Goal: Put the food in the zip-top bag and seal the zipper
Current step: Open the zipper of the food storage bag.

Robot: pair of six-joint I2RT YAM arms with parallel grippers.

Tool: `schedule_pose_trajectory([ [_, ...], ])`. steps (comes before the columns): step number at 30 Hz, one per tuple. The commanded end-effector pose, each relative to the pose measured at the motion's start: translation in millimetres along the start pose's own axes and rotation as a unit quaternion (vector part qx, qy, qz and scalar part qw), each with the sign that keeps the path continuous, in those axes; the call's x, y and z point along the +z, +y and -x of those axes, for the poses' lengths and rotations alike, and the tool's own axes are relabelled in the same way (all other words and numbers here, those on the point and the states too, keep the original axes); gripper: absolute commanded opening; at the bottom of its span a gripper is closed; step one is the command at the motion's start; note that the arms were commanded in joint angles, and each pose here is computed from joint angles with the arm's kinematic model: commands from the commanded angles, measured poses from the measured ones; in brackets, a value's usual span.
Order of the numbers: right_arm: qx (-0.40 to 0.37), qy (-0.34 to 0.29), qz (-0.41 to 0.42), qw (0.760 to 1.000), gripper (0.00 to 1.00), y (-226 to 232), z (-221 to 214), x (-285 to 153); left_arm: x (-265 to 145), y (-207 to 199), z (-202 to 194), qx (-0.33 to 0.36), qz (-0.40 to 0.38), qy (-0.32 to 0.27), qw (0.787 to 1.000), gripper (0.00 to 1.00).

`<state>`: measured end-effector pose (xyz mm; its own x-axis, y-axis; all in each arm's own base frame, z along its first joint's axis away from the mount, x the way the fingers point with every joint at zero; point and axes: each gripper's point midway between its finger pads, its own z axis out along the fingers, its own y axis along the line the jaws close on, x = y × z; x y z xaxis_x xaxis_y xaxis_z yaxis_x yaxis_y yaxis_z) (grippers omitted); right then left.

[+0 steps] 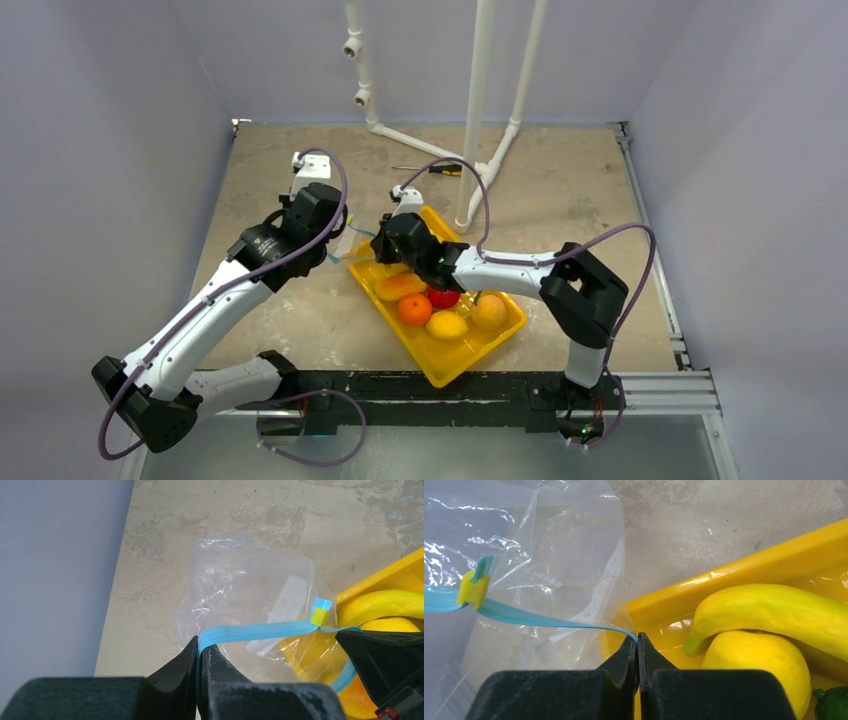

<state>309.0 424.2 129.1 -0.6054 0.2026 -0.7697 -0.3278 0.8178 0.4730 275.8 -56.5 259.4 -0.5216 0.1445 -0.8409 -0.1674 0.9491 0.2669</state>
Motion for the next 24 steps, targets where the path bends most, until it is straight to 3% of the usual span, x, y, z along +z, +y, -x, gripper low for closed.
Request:
schedule_pose_trajectory([
  [1,-0.003,-0.006,-0.032,0.999,0.0,-15,-5,2,-12,21,18,-0.028,0.028,-0.034,0.999,0.0],
  [10,0.001,-0.027,0.008,1.0,0.01,11,22,-7,-4,9,8,-0.018,0.014,-0.021,1.0,0.0],
  [18,0.002,-0.042,0.043,0.998,0.21,35,43,-27,0,6,4,-0.013,0.017,-0.021,1.0,0.0],
  [24,0.001,-0.049,0.045,0.998,0.45,37,56,-46,4,3,3,-0.013,0.017,-0.022,1.0,0.0],
])
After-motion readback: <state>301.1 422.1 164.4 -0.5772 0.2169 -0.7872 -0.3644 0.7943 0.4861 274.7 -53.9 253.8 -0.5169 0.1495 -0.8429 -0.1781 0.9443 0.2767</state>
